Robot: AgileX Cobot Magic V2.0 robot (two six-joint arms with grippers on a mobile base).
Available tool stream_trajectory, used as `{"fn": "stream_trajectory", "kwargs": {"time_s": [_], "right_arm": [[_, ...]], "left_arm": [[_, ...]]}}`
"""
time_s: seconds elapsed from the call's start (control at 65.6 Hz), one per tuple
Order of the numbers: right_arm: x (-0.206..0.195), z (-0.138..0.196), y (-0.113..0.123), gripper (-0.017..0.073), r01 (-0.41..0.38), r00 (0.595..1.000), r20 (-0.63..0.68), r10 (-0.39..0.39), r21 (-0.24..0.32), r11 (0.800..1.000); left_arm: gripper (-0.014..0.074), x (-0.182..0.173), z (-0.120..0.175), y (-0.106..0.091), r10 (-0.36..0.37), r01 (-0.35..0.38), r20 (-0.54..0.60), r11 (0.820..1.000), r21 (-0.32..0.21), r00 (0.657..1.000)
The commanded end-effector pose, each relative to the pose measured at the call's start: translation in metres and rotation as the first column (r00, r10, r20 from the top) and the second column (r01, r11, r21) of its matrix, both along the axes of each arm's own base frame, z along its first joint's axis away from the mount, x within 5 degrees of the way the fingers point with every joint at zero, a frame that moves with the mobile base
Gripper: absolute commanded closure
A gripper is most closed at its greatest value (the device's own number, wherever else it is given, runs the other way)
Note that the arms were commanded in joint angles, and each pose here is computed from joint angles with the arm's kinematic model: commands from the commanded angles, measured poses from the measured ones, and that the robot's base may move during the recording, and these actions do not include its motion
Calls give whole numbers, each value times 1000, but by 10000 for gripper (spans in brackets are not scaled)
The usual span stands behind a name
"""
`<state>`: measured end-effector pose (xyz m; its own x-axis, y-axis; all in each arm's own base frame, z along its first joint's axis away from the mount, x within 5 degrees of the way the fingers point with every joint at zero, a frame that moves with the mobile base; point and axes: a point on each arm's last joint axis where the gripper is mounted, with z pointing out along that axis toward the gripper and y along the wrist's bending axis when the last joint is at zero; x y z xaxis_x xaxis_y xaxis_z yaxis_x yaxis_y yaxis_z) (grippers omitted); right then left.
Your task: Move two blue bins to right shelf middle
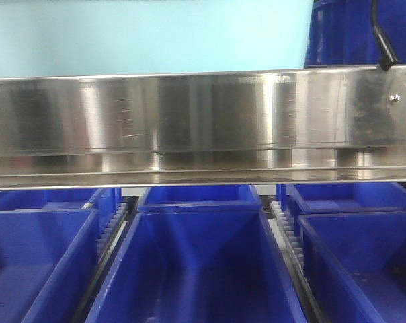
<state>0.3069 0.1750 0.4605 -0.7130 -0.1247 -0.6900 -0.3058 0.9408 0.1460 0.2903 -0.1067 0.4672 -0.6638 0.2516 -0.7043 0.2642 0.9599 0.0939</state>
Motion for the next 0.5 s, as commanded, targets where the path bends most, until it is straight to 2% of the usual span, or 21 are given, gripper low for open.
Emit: {"fn": "stream_trajectory", "kwargs": {"time_s": [0.0,0.061,0.198,0.488], "right_arm": [[0,-4,2,1,-1,1000,-22,1,17,1000],[0,-12,5,1,-9,998,-61,11,29,1000],[1,-25,7,1,3,993,-115,1,30,1000],[2,-74,9,1,11,963,-269,-20,-34,999]], "left_arm": [[75,1,-14,-2,-8,8,-44,1000,11,999],[75,3,-31,-2,-7,8,-108,1000,5,994],[75,7,-57,4,0,-21,-235,996,-87,972],[75,8,-89,13,39,-55,-332,998,-40,942]]}}
